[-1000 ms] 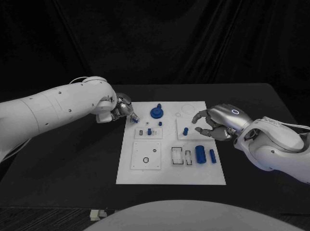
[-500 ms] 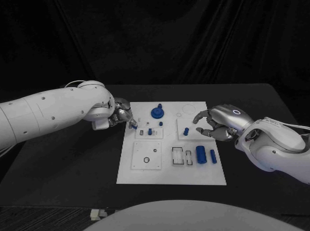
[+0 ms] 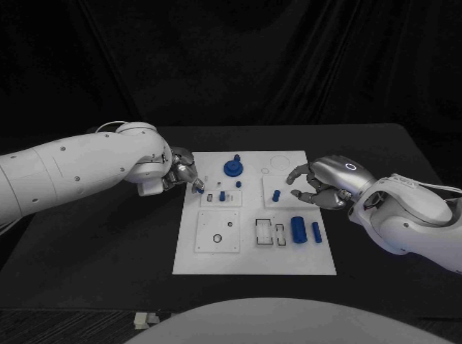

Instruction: Assemble the parts on the task board

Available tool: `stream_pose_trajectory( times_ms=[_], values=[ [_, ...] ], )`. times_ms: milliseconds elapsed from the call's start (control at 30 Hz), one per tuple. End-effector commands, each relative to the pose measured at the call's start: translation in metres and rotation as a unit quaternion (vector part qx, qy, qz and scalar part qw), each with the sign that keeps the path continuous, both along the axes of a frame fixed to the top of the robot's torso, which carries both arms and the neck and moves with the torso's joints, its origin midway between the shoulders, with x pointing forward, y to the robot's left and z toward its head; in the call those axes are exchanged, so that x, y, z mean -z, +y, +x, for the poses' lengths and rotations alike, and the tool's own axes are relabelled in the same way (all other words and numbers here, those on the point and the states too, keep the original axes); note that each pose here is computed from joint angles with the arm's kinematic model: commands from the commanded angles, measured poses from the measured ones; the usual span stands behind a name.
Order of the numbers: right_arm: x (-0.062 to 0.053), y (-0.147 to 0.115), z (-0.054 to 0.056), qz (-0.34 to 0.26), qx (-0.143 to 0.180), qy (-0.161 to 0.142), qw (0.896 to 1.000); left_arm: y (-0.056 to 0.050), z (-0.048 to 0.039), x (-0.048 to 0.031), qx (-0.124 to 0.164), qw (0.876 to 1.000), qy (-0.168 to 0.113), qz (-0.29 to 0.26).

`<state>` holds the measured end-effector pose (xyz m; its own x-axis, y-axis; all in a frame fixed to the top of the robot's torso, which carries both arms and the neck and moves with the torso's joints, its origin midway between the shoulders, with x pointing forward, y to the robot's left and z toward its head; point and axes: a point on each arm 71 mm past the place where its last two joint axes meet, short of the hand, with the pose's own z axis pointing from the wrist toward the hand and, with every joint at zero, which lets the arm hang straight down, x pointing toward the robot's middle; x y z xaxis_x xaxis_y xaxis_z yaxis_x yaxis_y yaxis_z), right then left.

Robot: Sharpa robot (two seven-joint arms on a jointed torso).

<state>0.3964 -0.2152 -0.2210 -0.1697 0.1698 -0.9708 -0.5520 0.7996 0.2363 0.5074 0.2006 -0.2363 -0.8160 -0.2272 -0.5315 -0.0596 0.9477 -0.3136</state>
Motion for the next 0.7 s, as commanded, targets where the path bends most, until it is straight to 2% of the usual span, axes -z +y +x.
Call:
stream_pose_trajectory(
  times_ms=[33, 700],
  values=[
    [0.001, -0.001, 0.000, -0.002, 0.007, 0.003, 1.000, -0.005, 0.0001, -0.0007, 0.000, 1.000, -0.007, -0.008],
    [0.001, -0.001, 0.000, 0.000, 0.007, 0.002, 1.000, -0.010, -0.0058, 0.0097, 0.010, 1.000, 0.006, -0.014]
  ],
)
